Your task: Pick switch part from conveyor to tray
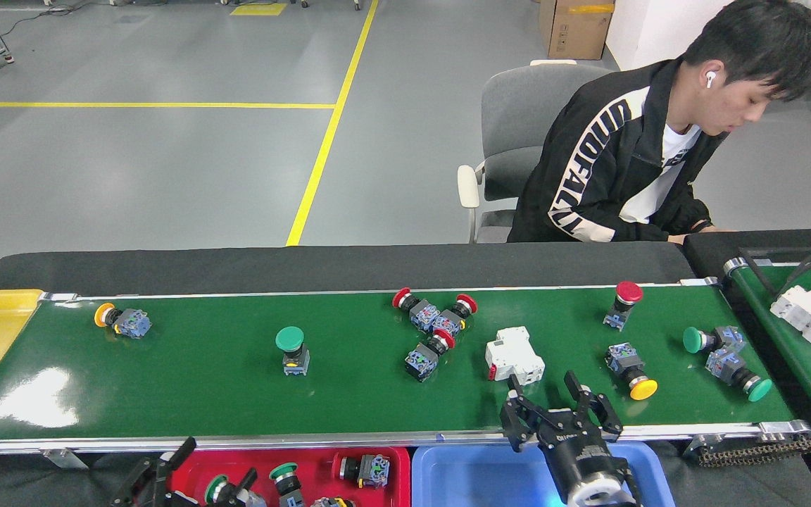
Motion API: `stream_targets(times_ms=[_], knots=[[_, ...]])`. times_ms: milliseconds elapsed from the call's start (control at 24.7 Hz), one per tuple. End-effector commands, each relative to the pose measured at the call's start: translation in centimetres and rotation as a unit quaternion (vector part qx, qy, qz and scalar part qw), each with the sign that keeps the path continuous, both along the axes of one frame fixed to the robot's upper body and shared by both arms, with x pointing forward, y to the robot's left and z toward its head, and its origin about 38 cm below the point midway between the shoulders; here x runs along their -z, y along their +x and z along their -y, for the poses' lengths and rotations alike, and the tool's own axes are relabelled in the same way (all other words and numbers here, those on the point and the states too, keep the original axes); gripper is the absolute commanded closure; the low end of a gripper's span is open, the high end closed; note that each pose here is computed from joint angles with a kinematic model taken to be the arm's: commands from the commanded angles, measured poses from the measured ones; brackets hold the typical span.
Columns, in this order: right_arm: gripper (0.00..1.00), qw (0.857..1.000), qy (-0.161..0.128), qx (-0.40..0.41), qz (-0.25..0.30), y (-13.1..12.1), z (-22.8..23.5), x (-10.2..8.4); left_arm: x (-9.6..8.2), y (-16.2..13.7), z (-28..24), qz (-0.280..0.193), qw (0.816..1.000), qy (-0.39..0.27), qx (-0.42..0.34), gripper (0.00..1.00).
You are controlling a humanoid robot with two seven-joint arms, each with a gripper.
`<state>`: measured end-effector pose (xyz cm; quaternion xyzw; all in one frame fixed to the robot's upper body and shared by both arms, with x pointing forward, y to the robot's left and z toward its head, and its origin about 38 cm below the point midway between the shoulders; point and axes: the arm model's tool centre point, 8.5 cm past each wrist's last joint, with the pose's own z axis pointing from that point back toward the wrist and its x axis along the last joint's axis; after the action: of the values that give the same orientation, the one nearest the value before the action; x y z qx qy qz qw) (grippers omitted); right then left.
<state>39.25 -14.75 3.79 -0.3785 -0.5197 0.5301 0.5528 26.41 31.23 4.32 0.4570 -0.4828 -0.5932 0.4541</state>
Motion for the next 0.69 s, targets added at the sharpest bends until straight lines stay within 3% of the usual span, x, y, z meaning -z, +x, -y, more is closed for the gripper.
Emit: stream_targets(times_ms=[0, 81, 121, 202, 243, 486, 566, 647], knots=[[0.09, 1.000, -0.009, 0.010, 0.001, 1.0, -0.6, -0.4, -0.8, -0.2, -2.0, 0.014, 0.998, -0.002, -0.061, 0.00], [0.24, 1.000, -0.015, -0.008, -0.004, 1.2, -1.6, -0.1, -0.5, -1.3, -3.5, 0.008, 0.994, -0.007, -0.106, 0.00], [0.39, 1.000, -0.021, -0.015, -0.004, 1.2, -1.6, 0.1, -0.5, -1.8, -4.0, 0.003, 0.993, -0.008, -0.120, 0.00], [0.80, 0.999, -0.032, -0.038, 0.005, 1.1, -1.4, 0.1, 0.0, -2.7, -4.1, -0.013, 0.991, -0.014, -0.136, 0.00], [0.89, 0.998, -0.032, -0.049, 0.014, 1.0, -1.4, 0.0, 0.2, -2.9, -3.9, -0.017, 0.990, -0.018, -0.137, 0.00], [0.92, 0.994, -0.010, -0.096, 0.043, 0.5, -2.4, -1.1, -0.1, -1.9, -3.3, -0.011, 0.992, -0.015, -0.128, 0.00], [0.91, 0.987, 0.008, -0.142, 0.072, -1.0, -2.1, -2.8, -0.6, 1.0, -1.7, 0.001, 0.994, 0.001, -0.109, 0.00], [0.91, 0.976, 0.027, -0.195, 0.091, -3.8, -1.3, -3.9, 0.3, 3.8, 0.0, -0.007, 0.996, 0.011, -0.092, 0.00]])
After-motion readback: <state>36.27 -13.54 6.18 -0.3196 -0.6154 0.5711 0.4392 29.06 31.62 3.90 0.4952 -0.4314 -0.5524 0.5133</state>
